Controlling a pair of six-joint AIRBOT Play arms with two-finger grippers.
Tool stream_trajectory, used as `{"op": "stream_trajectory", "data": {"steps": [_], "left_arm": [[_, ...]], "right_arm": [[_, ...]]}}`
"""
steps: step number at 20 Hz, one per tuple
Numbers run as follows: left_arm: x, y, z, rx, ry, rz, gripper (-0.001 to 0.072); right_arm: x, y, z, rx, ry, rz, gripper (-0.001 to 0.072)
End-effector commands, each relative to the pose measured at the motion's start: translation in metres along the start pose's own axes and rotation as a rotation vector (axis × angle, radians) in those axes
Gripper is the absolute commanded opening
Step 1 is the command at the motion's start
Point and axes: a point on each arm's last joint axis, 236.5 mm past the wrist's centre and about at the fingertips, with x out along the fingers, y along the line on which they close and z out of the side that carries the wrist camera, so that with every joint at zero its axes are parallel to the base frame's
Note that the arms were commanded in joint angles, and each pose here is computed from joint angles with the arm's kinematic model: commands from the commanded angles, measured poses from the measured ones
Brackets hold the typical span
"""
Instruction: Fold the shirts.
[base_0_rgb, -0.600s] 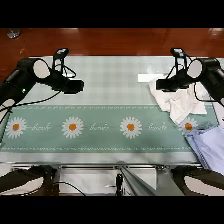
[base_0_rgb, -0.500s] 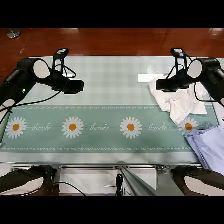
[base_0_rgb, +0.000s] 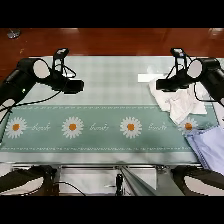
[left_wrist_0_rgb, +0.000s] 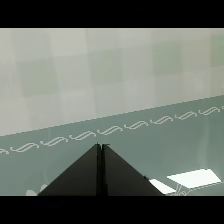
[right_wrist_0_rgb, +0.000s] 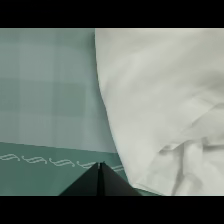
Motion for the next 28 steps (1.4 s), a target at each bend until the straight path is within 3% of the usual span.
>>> {"op": "stream_trajectory", "data": {"steps": [1, 8, 9, 10, 11, 14, 18, 23, 24, 25, 27, 28], "left_arm": [[0.0, 0.0, 0.0, -0.001, 0.0, 0.001, 0.0027], [0.0, -0.003, 0.047, -0.002, -0.196, -0.018, 0.0029], [0.0, -0.002, 0.058, -0.002, -0.238, -0.018, 0.0078], [0.001, -0.001, 0.066, -0.007, -0.272, -0.019, 0.0334], [0.002, 0.003, 0.071, -0.016, -0.289, -0.016, 0.0683], [0.008, 0.03, 0.074, -0.05, -0.281, 0.022, 0.0701], [0.008, 0.063, 0.07, -0.112, -0.253, 0.056, 0.07], [0.015, 0.07, 0.056, -0.127, -0.188, 0.066, 0.0701], [0.019, 0.071, 0.05, -0.129, -0.158, 0.068, 0.0701], [0.024, 0.072, 0.041, -0.132, -0.118, 0.071, 0.07], [0.027, 0.075, 0.027, -0.13, -0.055, 0.077, 0.0701], [0.024, 0.077, 0.022, -0.121, -0.033, 0.079, 0.07]], "right_arm": [[0.0, 0.001, 0.0, 0.0, -0.002, 0.002, 0.0024], [-0.004, -0.01, 0.048, -0.071, -0.199, -0.051, 0.0032], [-0.008, -0.025, 0.061, -0.121, -0.254, -0.122, 0.0244], [-0.013, -0.04, 0.076, -0.142, -0.311, -0.19, 0.061], [-0.018, -0.058, 0.088, -0.142, -0.358, -0.247, 0.0622], [-0.016, -0.139, 0.093, 0.051, -0.384, -0.387, 0.0622], [0.025, -0.23, 0.05, 0.376, -0.271, -0.382, 0.0617], [0.078, -0.244, 0.01, 0.447, -0.115, -0.283, 0.0615], [0.087, -0.237, 0.001, 0.45, -0.073, -0.264, 0.0587], [0.091, -0.231, -0.006, 0.442, -0.036, -0.252, 0.0468], [0.084, -0.218, -0.001, 0.444, -0.021, -0.208, 0.0017], [0.072, -0.21, 0.015, 0.427, -0.045, -0.166, 0.0024]]}}
